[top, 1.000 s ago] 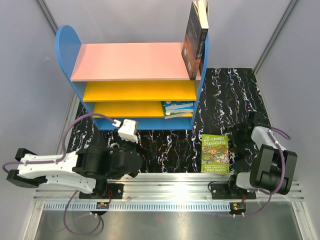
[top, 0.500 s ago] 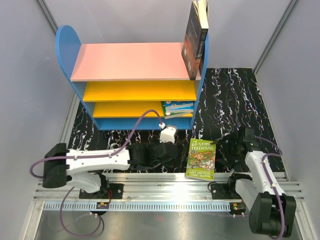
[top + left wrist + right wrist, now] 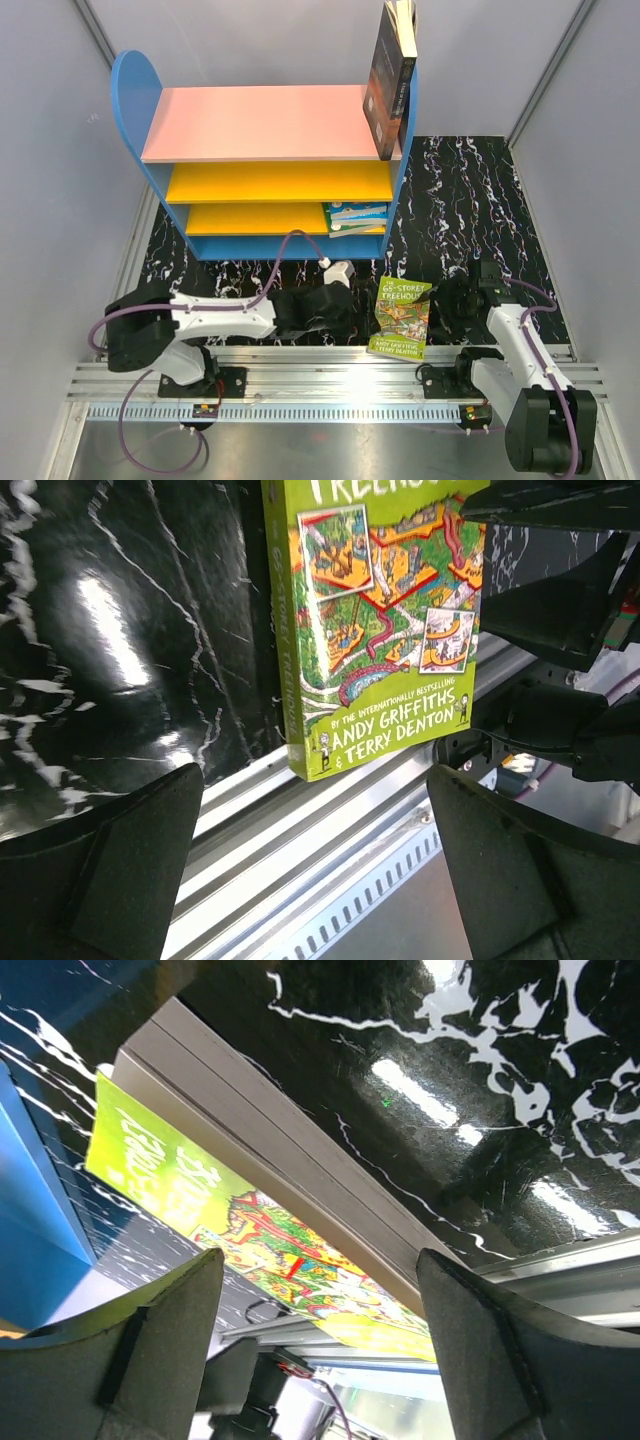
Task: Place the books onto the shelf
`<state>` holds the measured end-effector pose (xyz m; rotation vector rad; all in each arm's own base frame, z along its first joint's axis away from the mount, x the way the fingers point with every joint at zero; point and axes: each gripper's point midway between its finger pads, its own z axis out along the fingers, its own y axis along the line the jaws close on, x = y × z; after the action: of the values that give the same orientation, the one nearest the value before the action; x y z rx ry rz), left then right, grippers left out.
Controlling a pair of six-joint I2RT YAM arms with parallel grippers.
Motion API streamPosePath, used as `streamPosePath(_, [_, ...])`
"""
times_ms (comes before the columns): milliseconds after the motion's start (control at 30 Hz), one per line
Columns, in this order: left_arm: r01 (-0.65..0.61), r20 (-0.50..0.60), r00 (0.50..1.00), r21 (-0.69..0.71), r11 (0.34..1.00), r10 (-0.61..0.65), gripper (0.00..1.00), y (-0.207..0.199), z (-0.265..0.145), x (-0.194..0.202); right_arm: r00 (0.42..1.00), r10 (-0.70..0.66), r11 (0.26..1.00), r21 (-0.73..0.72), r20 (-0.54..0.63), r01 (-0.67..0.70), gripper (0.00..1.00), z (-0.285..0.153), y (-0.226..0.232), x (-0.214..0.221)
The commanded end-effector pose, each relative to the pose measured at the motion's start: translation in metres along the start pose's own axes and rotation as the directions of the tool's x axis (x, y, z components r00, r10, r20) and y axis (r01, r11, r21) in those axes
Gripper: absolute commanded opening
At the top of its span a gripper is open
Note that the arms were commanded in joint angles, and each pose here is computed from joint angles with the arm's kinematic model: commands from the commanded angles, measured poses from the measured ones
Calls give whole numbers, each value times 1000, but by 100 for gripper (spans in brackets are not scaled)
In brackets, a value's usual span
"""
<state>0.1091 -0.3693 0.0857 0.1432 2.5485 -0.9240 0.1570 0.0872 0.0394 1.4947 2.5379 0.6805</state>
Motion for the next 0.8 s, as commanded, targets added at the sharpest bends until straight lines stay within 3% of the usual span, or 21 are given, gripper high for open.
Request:
streamPosePath(0, [95, -52, 995, 127, 987, -89, 98, -27, 19, 6, 998, -49, 999, -3, -31, 49, 84, 0, 1, 6])
streamPosePath(433, [202, -189, 969, 230, 952, -160, 92, -51, 75, 19, 987, -125, 989, -92, -103, 115, 72, -8, 19, 25])
streamPosePath(533, [208, -196, 967, 243, 947, -162, 92, -56, 79, 18, 987, -118, 987, -122, -110, 104, 64, -15, 25, 30])
streamPosePath(667, [209, -208, 965, 244, 947, -159, 92, -58, 82, 20, 985, -125, 985, -135, -121, 108, 44, -16, 25, 33])
streamPosePath(767, [211, -209, 964, 243, 947, -161, 91, -58, 84, 19, 983, -131, 984, -135, -133, 113, 35, -15, 25, 35])
